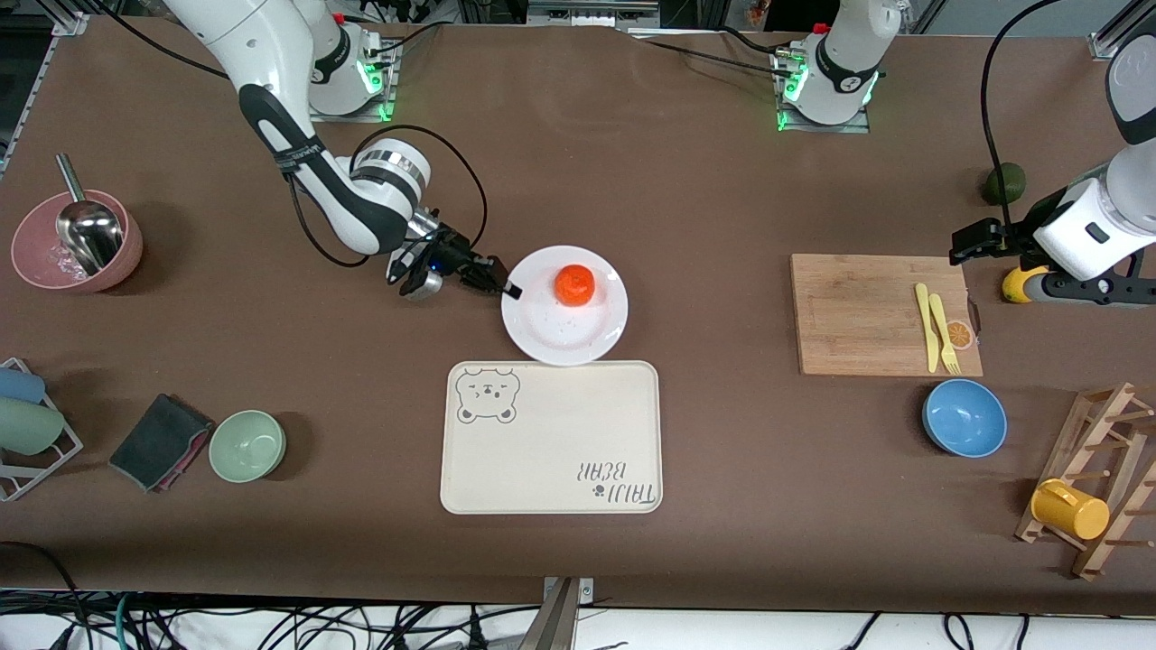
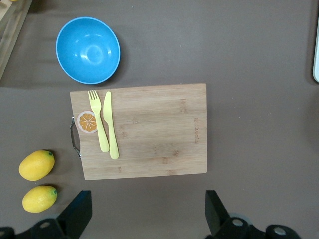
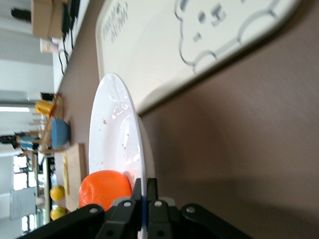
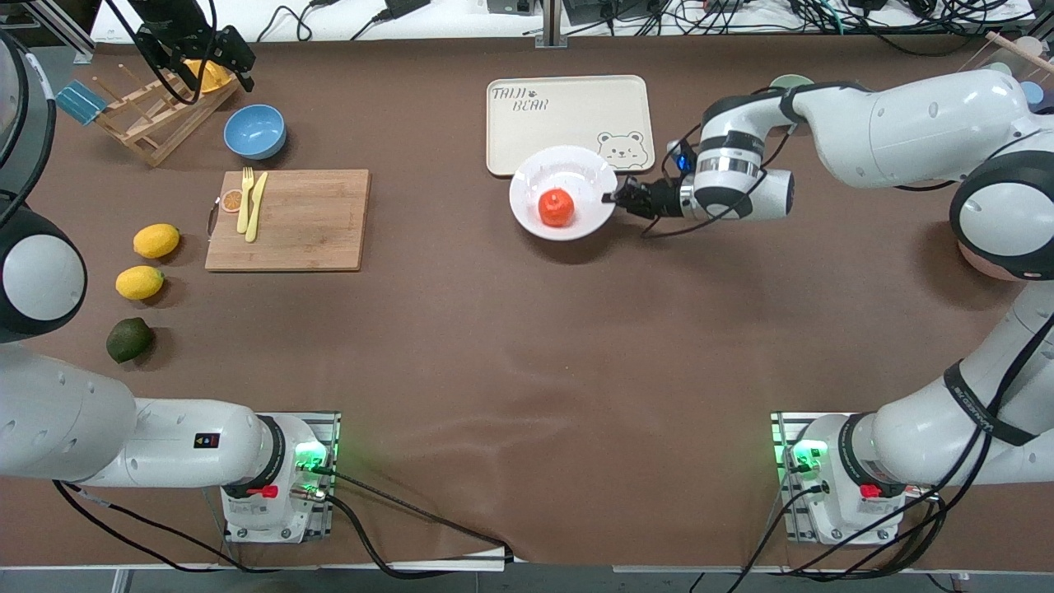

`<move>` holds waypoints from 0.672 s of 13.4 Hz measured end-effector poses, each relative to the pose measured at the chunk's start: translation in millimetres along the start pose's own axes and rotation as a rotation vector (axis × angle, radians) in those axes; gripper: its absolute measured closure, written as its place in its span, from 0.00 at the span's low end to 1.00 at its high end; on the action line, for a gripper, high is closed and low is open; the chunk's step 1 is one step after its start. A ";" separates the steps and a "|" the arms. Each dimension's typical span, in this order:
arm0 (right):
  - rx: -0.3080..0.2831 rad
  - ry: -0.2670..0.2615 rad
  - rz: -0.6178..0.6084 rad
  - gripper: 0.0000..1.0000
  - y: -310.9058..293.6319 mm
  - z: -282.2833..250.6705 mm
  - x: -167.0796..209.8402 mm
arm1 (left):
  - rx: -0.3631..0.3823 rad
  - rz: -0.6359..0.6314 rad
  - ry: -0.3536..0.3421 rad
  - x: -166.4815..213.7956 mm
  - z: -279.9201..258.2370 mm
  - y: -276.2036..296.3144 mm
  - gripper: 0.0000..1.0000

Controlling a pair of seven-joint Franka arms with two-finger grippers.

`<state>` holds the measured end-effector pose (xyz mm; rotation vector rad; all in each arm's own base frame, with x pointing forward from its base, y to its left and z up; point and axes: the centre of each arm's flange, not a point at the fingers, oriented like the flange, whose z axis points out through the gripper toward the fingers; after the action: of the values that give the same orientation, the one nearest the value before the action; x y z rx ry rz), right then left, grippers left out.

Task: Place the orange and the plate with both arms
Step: 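Slide the plate with the right gripper onto the bear tray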

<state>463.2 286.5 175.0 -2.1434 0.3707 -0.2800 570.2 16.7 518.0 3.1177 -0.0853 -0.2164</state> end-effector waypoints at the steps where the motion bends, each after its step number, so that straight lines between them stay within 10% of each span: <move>1: 0.016 0.017 0.013 0.96 -10.8 1.2 10.0 | 0.000 0.000 -0.002 -0.2 0.2 0.0 0.00; 9: 0.060 0.064 -0.031 0.96 -2.3 23.9 119.4 | -0.001 0.000 -0.008 -0.6 0.7 0.1 0.00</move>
<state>582.5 262.3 170.7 -2.0862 0.3616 -0.3736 569.5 16.6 517.4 3.1160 -0.0853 -0.2287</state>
